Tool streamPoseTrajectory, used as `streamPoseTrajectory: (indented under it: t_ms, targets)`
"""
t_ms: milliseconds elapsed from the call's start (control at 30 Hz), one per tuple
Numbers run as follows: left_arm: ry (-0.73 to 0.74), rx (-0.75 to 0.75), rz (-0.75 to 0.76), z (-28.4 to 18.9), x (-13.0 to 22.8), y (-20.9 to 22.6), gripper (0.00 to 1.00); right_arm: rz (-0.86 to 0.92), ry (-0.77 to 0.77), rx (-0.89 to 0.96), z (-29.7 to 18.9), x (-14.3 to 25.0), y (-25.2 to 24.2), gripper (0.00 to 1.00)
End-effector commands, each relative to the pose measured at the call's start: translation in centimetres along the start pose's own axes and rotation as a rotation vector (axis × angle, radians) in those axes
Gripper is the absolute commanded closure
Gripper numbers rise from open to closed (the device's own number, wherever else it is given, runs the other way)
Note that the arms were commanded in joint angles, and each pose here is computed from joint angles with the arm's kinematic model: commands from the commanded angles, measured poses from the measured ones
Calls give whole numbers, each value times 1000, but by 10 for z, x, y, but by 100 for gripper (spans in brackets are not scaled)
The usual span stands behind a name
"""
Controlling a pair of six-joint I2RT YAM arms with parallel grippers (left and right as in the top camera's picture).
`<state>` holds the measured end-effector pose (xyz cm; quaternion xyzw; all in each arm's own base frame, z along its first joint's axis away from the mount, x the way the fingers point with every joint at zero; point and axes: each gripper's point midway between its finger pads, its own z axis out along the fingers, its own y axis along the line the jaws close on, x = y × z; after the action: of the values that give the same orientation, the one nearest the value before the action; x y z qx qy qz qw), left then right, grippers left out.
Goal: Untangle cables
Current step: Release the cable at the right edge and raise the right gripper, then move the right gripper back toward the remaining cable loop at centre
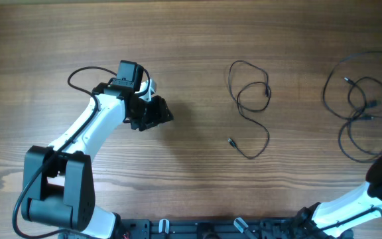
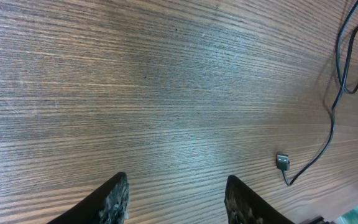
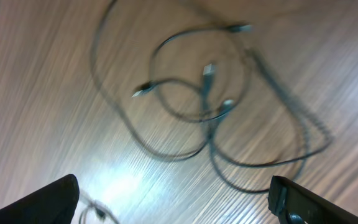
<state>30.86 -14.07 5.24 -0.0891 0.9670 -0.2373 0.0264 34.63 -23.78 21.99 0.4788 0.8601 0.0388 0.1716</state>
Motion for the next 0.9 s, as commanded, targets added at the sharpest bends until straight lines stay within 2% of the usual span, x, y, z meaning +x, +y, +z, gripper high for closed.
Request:
streamPoseTrajectory:
  t_ms: [0,167,367,500,667,867]
  targets:
    - [-19,-5,12,-4,-2,-2,48,-225,66,-85,8,25,42,0]
    - [-39,-66,9,-5,-5,9,47,-439,115,-131,11,62,89,0]
    - [-63,-203,-16,-9,-6,35,49,-751,179,-185,15,128,151,1]
    - [-68,-225,-34,-12,-8,43,48,-913,228,-203,19,173,180,0]
    - [-77,-231,-71,-17,-12,54,47,-1060,310,-106,40,225,192,0]
    - [-85,-237,-125,-24,-16,69,44,-1150,431,-30,66,274,193,2]
